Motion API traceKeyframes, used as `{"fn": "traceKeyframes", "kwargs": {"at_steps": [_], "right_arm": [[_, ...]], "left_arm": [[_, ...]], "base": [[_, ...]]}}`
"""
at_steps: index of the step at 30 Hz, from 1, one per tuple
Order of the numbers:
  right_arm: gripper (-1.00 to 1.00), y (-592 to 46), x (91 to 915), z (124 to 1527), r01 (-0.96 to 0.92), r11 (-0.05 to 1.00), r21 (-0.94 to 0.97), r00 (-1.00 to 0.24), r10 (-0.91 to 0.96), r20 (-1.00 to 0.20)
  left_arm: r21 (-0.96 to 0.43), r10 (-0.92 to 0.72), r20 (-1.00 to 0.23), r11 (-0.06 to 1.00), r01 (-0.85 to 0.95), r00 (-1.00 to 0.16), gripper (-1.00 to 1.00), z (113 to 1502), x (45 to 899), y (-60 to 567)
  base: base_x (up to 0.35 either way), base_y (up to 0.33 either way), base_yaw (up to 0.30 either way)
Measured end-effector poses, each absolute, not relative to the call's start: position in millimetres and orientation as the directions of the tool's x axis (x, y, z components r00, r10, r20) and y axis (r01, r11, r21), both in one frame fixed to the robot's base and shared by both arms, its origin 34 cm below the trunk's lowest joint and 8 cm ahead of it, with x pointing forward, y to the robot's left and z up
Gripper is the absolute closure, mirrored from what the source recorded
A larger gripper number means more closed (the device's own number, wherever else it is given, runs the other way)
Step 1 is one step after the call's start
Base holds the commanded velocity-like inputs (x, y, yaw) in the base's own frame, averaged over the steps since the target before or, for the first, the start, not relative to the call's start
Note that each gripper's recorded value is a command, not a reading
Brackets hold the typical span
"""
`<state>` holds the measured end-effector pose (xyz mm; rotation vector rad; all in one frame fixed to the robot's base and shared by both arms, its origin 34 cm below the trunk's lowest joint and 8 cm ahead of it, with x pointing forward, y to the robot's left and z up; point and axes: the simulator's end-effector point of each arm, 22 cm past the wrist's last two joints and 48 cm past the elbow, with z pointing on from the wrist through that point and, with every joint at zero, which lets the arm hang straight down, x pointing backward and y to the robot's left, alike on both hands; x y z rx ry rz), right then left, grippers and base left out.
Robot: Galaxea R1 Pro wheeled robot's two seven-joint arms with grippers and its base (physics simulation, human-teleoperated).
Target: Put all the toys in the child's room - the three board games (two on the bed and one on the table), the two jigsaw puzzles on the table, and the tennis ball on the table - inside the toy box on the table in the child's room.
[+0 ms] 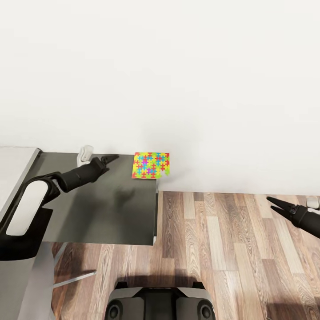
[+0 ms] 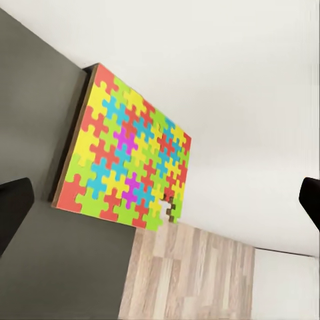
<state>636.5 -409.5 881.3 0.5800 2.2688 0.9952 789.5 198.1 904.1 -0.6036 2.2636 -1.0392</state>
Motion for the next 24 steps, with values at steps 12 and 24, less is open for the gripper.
{"fn": "traceKeyframes", "kwargs": {"at_steps": [12, 24], "right_arm": [[-1.00, -439.6, 634.2, 845.6, 0.285, 0.632, 0.721, -0.708, 0.646, -0.287], [-1.00, -429.3, 700.3, 797.1, 0.396, 0.486, 0.779, -0.662, 0.739, -0.125]], "left_arm": [[-0.859, -0.636, -0.248, 0.493, -0.137, -0.731, -1.00, 924.9, 792.4, 186.9], [-0.929, -0.662, -0.181, 0.357, -0.094, -0.727, -1.00, 967.2, 806.4, 184.9]], "base": [[0.000, 0.000, 0.003], [0.000, 0.000, 0.000]]}}
